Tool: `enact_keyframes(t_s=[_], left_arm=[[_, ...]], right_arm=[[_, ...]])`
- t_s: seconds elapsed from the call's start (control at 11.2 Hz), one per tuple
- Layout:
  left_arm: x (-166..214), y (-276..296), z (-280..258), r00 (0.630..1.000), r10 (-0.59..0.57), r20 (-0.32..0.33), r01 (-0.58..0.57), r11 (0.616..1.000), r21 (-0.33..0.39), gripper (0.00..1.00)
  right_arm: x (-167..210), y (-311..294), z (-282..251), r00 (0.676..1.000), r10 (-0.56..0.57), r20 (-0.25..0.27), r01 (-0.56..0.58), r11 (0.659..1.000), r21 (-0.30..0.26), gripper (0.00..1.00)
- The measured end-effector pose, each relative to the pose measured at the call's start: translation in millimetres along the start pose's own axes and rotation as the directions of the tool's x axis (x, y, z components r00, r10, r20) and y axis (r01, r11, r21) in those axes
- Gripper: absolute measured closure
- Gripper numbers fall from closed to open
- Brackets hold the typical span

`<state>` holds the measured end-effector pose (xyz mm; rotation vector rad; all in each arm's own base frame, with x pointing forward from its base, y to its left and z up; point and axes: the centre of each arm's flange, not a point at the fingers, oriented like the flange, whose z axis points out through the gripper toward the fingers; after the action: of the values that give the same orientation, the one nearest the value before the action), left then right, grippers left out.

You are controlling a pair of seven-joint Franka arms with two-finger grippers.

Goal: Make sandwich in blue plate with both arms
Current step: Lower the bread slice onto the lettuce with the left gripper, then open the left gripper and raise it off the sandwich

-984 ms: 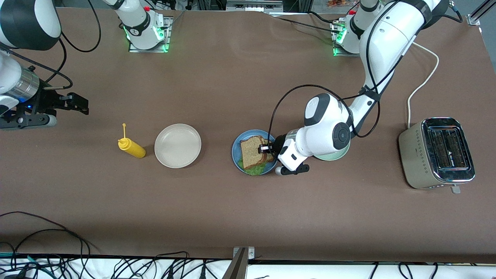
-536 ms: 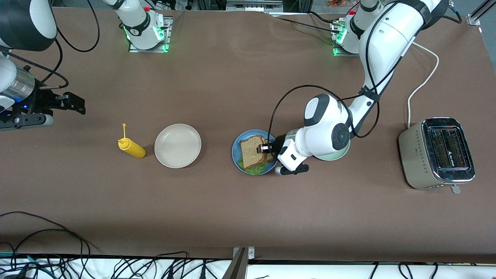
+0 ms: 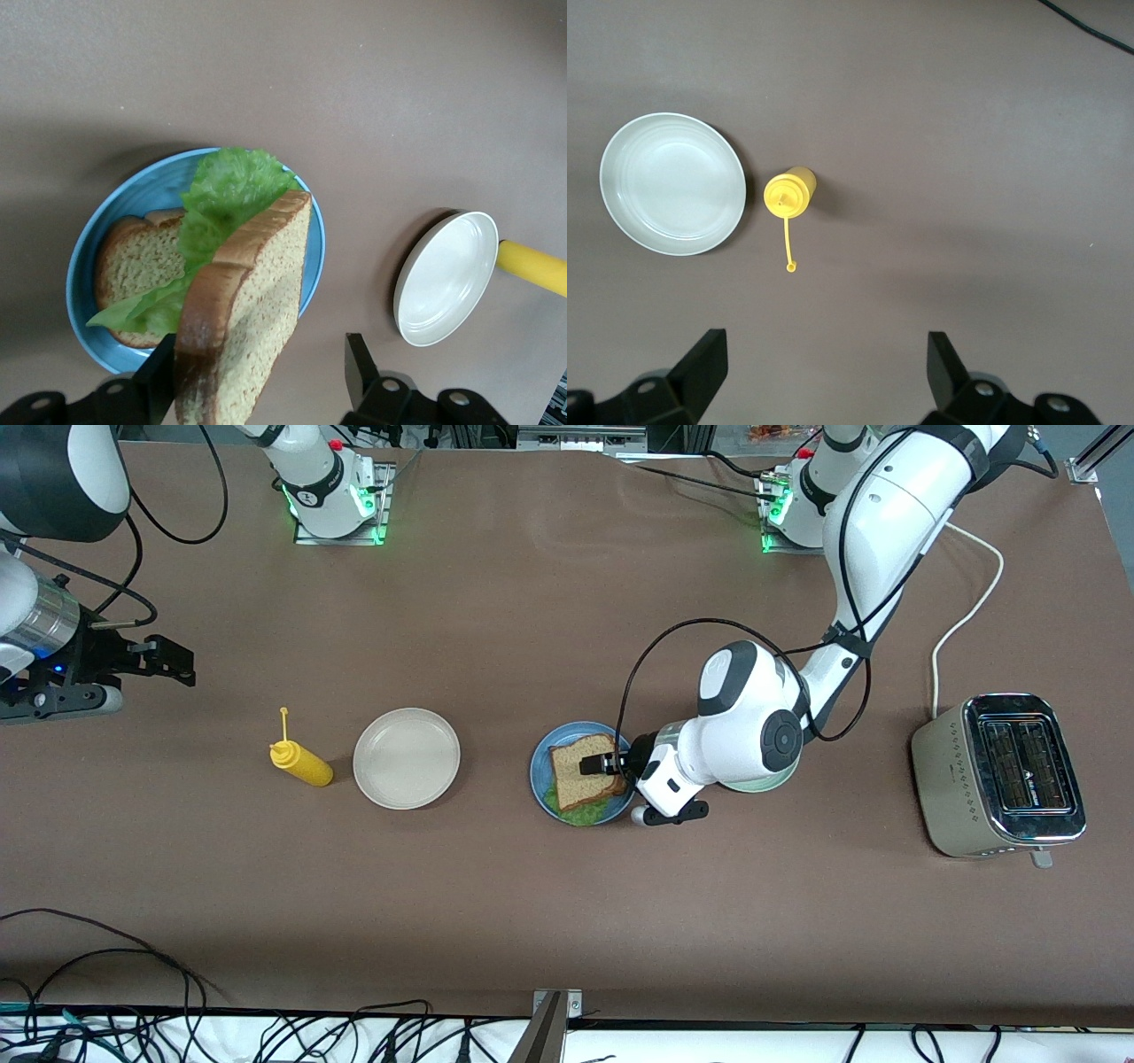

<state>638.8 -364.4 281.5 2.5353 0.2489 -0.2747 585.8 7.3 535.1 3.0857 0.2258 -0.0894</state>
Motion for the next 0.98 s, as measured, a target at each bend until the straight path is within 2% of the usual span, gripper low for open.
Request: enact_keyframes(t_s=[0.09, 0.18, 0.27, 0.63, 0.98], left_arm=[[0, 1, -2, 1.000, 0.008, -0.005, -0.008, 1.000, 0.004, 0.15], [0, 3, -5, 0.999, 0.045, -0.025, -0.044, 0.998, 0.036, 0.03], [-1, 5, -9, 0.997, 0.071, -0.032, -0.069, 0.996, 0.063, 0.00], [-18, 23, -44, 0.995, 0.097, -0.011, -0.096, 0.989, 0.109, 0.00], [-30, 23, -99, 0.991, 0.134, -0.002, -0.130, 0.965, 0.228, 0.00]], right_arm=[[0, 0, 0, 1.000, -0.001, 0.000, 0.001, 1.000, 0.000, 0.00], [0, 0, 0, 1.000, -0.003, 0.000, 0.003, 1.000, 0.000, 0.00], [0, 0, 0, 1.000, -0.003, 0.000, 0.003, 1.000, 0.000, 0.00], [0, 0, 1, 1.000, -0.004, 0.001, 0.004, 1.000, 0.000, 0.00], [0, 1, 1, 1.000, -0.013, 0.002, 0.013, 1.000, 0.001, 0.00]])
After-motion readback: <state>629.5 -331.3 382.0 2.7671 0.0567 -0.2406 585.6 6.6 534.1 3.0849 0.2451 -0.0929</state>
